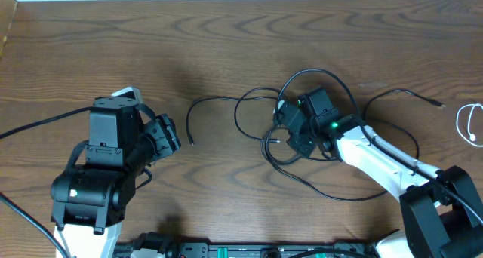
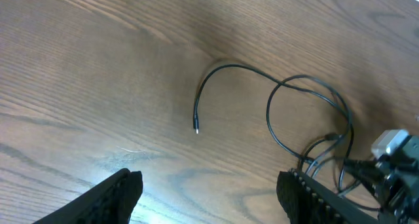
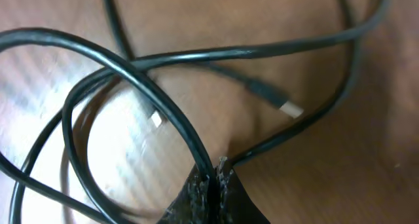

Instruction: Untangle cables

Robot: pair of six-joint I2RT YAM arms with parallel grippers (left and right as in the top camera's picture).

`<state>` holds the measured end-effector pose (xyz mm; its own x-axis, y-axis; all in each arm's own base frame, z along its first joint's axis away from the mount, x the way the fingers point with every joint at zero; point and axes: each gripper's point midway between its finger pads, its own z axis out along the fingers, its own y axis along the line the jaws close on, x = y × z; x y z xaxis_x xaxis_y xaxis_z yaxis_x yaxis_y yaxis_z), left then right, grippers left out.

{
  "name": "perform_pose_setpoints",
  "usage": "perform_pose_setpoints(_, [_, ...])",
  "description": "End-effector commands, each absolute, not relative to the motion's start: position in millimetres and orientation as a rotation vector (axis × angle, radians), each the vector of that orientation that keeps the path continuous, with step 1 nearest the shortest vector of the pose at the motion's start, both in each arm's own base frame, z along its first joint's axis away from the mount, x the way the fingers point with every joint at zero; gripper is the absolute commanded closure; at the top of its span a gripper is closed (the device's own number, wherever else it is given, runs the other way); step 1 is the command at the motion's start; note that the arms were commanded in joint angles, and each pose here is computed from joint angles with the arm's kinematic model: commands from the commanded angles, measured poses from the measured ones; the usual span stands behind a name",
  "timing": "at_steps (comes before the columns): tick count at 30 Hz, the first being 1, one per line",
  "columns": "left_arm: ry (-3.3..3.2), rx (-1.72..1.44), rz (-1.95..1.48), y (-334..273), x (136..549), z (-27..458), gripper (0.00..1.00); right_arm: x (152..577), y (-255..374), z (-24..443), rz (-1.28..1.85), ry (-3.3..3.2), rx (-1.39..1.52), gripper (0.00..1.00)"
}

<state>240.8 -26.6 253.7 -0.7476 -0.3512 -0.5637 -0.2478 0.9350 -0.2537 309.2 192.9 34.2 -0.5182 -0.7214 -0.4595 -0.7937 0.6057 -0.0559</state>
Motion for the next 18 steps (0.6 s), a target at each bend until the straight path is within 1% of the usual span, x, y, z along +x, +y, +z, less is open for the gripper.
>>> perform_pose_setpoints(1, [2.44, -0.442, -0.208, -24.1, 241.3, 257.0, 0.28, 338.0, 191.4, 58.9, 0.154, 2.398, -0.97, 0.99])
perform_pose_setpoints(3, [2.447, -0.443, -0.206, -24.0, 240.9, 255.9, 0.28, 365.4, 190.5, 95.3, 0.081, 2.321, -0.86, 0.99])
perform_pose_setpoints(4, [2.452, -0.444, -0.204, -24.0, 240.3, 254.9, 0.28, 381.5, 188.8, 120.8, 0.036, 2.265, -0.796, 0.99])
perform_pose_setpoints(6, [2.467, -0.446, -0.199, -23.7, 238.1, 252.3, 0.28, 413.3, 182.3, 181.8, -0.053, 2.131, -0.655, 0.99])
perform_pose_setpoints(9, [2.486, -0.448, -0.192, -23.5, 236.8, 248.0, 0.28, 445.9, 171.3, 276.8, -0.104, 1.928, -0.472, 0.99])
perform_pose_setpoints(10, [2.491, -0.449, -0.191, -23.5, 236.5, 246.2, 0.28, 453.4, 167.2, 312.0, -0.101, 1.855, -0.419, 0.99])
perform_pose_setpoints(14, [2.501, -0.45, -0.187, -23.5, 236.4, 243.1, 0.28, 464.7, 140.1, 422.1, -0.093, 1.655, -0.274, 0.99])
perform_pose_setpoints(15, [2.501, -0.451, -0.187, -23.5, 236.6, 243.1, 0.28, 465.3, 129.5, 442.8, -0.1, 1.618, -0.241, 0.99])
perform_pose_setpoints(18, [2.501, -0.451, -0.187, -23.5, 236.8, 243.0, 0.28, 466.1, 92.0, 482.1, -0.142, 1.554, -0.137, 0.99])
